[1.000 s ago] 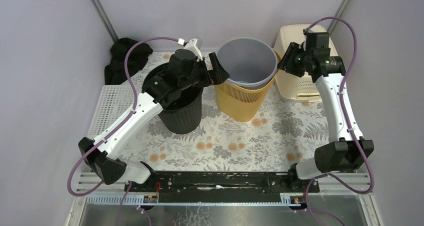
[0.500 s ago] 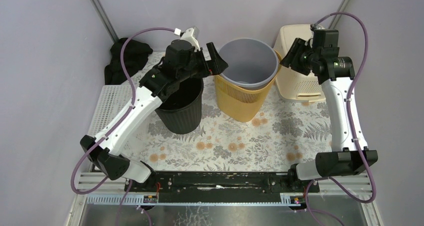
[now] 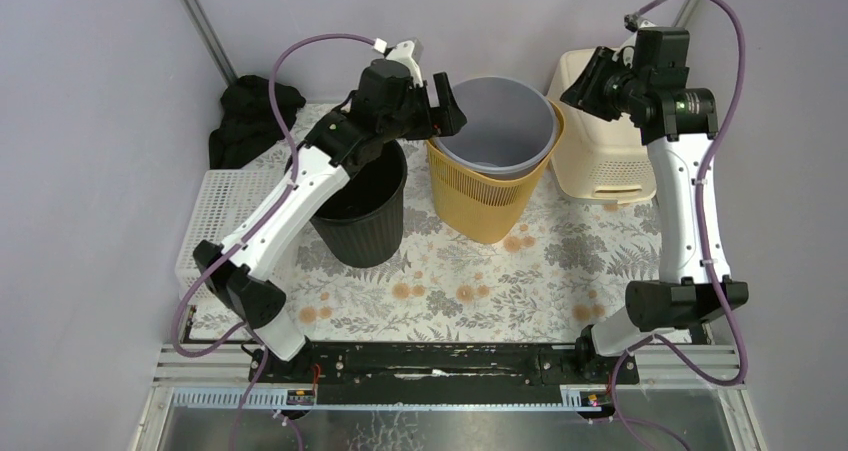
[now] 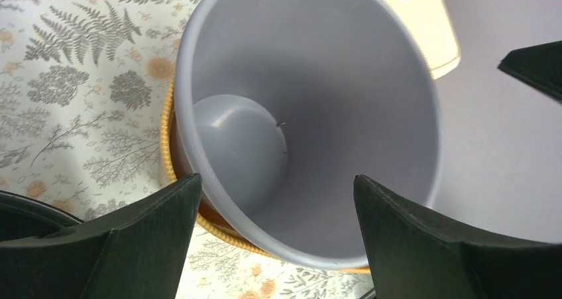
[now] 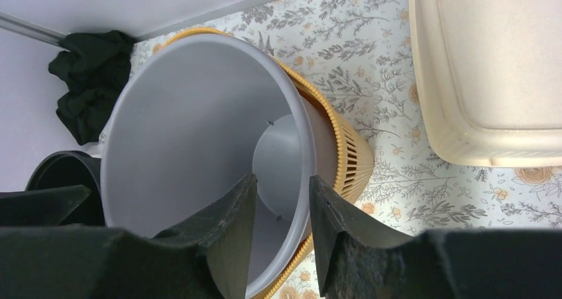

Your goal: Turn the large container upside down

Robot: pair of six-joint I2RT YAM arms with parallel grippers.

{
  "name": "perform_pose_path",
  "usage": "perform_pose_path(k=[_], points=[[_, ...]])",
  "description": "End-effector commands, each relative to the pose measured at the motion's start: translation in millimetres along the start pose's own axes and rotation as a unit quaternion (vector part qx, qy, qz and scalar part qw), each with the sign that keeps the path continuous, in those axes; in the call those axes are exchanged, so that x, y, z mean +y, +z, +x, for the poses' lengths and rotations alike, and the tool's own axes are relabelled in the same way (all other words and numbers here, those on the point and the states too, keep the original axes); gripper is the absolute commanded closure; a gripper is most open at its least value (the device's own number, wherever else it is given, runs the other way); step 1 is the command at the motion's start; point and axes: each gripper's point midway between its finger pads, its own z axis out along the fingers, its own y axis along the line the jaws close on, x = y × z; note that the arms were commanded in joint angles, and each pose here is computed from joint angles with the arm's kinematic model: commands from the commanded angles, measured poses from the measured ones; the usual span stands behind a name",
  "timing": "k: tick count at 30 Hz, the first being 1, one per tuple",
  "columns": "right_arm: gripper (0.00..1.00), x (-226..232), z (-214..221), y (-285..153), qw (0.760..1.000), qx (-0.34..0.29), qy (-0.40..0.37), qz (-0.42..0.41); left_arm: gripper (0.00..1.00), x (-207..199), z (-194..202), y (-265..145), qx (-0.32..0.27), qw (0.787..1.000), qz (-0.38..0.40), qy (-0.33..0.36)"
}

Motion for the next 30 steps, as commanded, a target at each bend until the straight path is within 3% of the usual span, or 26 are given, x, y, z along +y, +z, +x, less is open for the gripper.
perform_pose_path(k=[1, 21, 30], points=[[0.58, -2.6, 7.4, 11.0, 0.999, 0.035, -0.011, 0.0, 0.09, 11.9, 3.0, 6.5, 0.009, 0.999, -0.034, 0.028], [0.57, -2.7, 34.2, 44.0, 0.993, 0.101, -0.05, 0.021, 0.09, 17.8, 24.0, 19.9, 0.04, 0.995, -0.069, 0.059], [0.6, -5.0, 44.6, 47.6, 0.988, 0.114, -0.08, 0.06, 0.09, 21.3, 26.7, 25.3, 0.049, 0.993, -0.08, 0.07]])
